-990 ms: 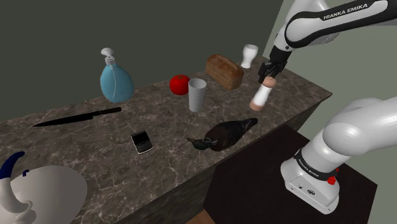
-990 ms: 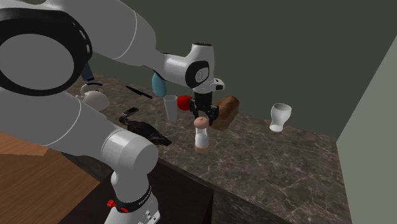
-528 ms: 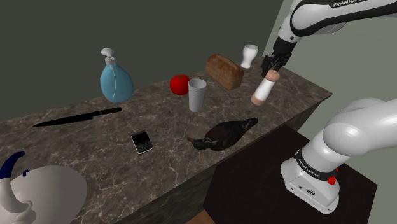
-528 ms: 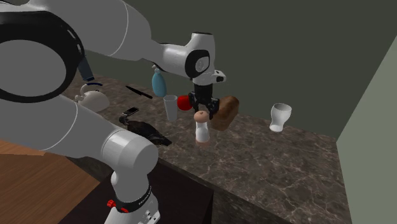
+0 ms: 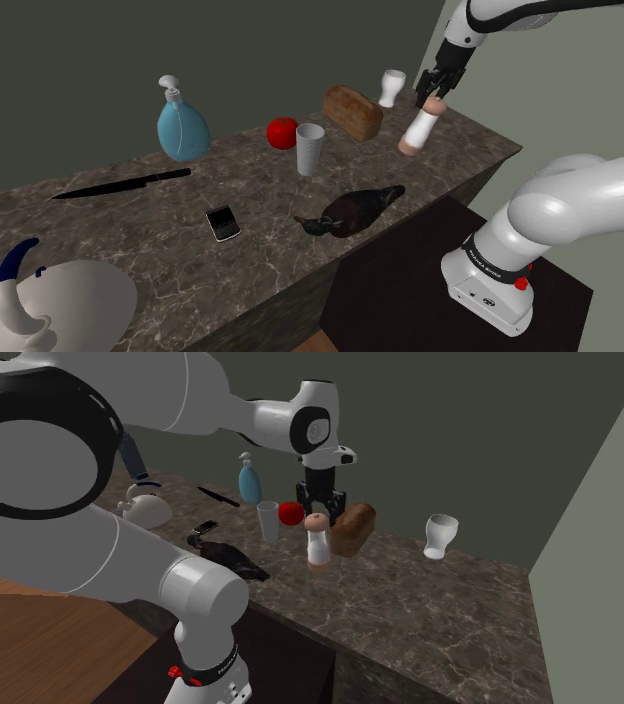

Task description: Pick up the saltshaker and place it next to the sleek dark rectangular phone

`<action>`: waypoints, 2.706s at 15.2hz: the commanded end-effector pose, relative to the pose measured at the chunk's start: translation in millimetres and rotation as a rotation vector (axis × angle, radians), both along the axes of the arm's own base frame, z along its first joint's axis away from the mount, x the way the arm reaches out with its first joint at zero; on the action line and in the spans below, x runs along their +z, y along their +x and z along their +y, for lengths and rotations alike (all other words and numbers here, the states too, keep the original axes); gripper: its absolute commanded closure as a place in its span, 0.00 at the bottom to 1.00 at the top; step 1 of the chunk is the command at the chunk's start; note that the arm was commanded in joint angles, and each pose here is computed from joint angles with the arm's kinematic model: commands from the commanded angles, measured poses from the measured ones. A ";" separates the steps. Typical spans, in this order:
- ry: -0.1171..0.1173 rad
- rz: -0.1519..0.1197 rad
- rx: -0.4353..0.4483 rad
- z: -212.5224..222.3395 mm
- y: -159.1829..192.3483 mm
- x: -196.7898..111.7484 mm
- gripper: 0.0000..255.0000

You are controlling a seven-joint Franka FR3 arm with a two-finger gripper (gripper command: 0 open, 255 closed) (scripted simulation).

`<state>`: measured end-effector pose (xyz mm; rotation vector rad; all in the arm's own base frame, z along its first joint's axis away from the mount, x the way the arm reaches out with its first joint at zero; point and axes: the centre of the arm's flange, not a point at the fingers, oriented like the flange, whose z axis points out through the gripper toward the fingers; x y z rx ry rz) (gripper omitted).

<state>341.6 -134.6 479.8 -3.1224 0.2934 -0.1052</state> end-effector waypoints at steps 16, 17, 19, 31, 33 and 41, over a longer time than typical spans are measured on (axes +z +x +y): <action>0.000 0.000 0.000 0.0 -0.6 90.2 1.00; 0.000 0.000 0.000 0.0 -0.6 95.5 1.00; 0.000 0.000 0.000 0.0 -0.6 106.1 1.00; 0.000 0.000 0.000 0.0 -0.6 169.4 1.00; 0.000 0.000 0.000 0.0 -0.7 177.6 1.00; 0.000 0.000 0.000 103.2 21.5 178.0 1.00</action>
